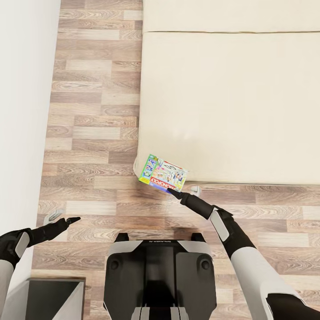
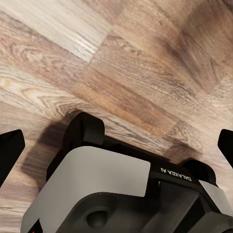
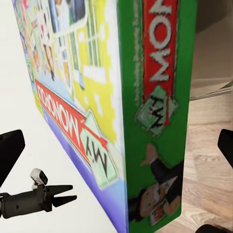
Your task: Put all the toys in the child's room - the three board games (two on the bed and one on the table), the two jigsaw puzzles on the table, and the tennis ball on the table - inside the toy box on the table in the child's room.
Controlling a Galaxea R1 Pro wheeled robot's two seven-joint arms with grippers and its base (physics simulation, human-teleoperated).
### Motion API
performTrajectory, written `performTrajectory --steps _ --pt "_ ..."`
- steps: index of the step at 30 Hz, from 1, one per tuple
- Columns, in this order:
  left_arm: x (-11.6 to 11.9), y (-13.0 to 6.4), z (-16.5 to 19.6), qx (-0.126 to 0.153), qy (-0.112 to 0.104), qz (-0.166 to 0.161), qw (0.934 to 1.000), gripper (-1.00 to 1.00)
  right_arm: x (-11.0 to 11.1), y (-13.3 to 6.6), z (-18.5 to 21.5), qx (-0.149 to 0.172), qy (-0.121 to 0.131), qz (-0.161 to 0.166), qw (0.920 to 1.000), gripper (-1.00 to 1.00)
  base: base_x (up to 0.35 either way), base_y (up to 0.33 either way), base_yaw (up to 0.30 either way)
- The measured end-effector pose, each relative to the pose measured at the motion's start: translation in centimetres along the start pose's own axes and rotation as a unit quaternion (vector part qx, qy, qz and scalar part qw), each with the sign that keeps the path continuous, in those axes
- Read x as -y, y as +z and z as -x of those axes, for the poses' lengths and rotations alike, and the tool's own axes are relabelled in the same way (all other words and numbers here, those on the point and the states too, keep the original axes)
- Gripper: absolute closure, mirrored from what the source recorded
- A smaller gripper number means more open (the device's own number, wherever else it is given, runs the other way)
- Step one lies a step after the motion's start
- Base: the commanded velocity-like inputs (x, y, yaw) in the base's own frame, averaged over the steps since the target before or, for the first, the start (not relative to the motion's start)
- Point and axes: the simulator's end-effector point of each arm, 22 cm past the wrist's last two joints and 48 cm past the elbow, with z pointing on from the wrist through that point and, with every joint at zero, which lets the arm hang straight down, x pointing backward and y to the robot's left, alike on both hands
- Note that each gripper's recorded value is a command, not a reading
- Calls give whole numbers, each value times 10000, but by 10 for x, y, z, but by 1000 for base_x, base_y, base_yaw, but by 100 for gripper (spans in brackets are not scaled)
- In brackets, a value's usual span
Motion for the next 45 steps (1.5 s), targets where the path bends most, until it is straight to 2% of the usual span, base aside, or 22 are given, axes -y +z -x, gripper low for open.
performTrajectory --steps 24,25,45 --pt "0 0 0 0 0 0 10000 -100 -1 0 1 33 -19 7 10000 -100 0 0 0" --pt "0 0 0 0 0 0 10000 -100 -1 0 0 32 -19 7 10000 100 0 0 0" --pt "0 0 0 0 0 3 10000 -100 0 1 -2 19 14 0 10000 100 0 0 0"
